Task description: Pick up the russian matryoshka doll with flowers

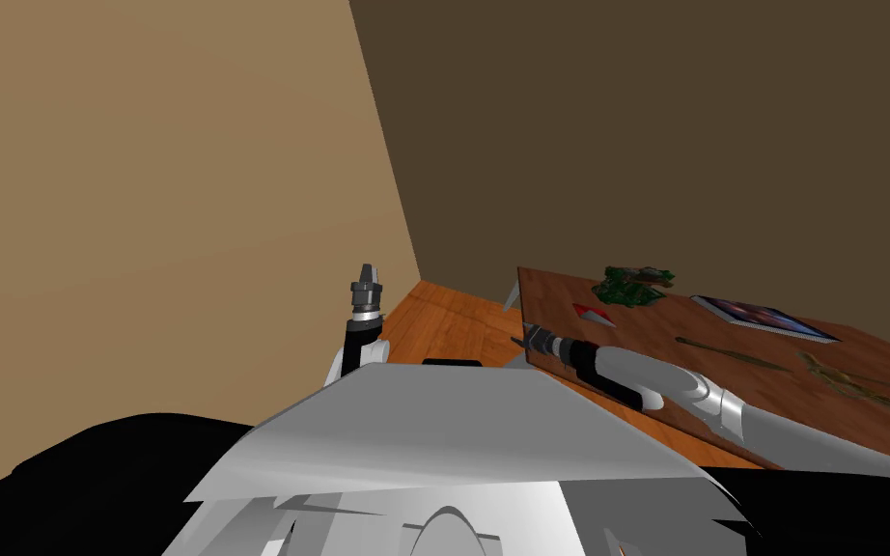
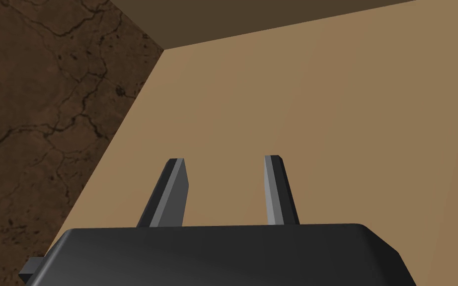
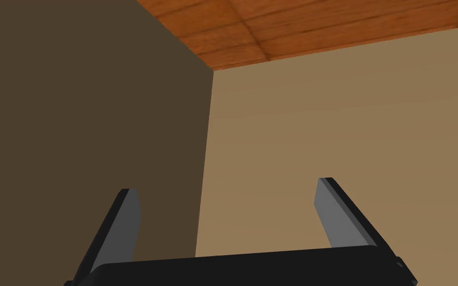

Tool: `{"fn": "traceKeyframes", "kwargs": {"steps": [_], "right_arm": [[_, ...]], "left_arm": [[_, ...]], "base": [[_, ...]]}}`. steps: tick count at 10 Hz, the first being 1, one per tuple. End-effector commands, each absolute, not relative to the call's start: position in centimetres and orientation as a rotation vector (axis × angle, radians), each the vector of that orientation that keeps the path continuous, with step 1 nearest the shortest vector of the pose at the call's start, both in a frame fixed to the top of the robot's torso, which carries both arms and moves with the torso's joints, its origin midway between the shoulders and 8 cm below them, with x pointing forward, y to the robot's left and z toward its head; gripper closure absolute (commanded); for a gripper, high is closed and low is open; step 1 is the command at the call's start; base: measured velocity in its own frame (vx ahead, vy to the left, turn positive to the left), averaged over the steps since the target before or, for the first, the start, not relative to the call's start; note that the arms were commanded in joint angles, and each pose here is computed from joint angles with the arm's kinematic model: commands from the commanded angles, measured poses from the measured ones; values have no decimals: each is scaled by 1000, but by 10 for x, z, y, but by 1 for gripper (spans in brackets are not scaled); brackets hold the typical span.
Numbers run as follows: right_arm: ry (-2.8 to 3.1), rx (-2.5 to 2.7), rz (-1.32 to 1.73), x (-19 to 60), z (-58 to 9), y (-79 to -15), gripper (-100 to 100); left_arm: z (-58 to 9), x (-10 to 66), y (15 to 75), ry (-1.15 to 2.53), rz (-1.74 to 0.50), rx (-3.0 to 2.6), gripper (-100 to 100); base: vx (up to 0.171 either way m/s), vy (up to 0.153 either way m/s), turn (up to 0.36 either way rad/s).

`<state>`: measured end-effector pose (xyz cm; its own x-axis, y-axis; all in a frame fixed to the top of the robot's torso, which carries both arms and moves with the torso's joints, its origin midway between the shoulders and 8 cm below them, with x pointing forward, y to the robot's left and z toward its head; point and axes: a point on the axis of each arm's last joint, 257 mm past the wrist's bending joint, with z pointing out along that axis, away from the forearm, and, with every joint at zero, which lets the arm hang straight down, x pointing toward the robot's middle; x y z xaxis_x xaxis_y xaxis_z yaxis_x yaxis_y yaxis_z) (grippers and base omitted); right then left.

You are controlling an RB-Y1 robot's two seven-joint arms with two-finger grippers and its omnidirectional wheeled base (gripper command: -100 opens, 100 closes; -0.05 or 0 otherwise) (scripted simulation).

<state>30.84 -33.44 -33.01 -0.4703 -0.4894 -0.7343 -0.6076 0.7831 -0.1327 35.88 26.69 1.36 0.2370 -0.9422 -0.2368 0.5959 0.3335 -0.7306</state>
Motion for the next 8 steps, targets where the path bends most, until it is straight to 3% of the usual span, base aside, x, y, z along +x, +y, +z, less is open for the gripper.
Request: {"fn": "traceKeyframes", "kwargs": {"steps": [1,8], "right_arm": [[2184,-871,138,302,-334,-352,-100],[2323,-1173,-111,250,-361,-455,-100]], "left_arm": [[14,359,267,740,-1133,-562,0],[14,359,267,740,-1133,-562,0]], "base": [[-6,-47,35],[3,-54,45]]}}
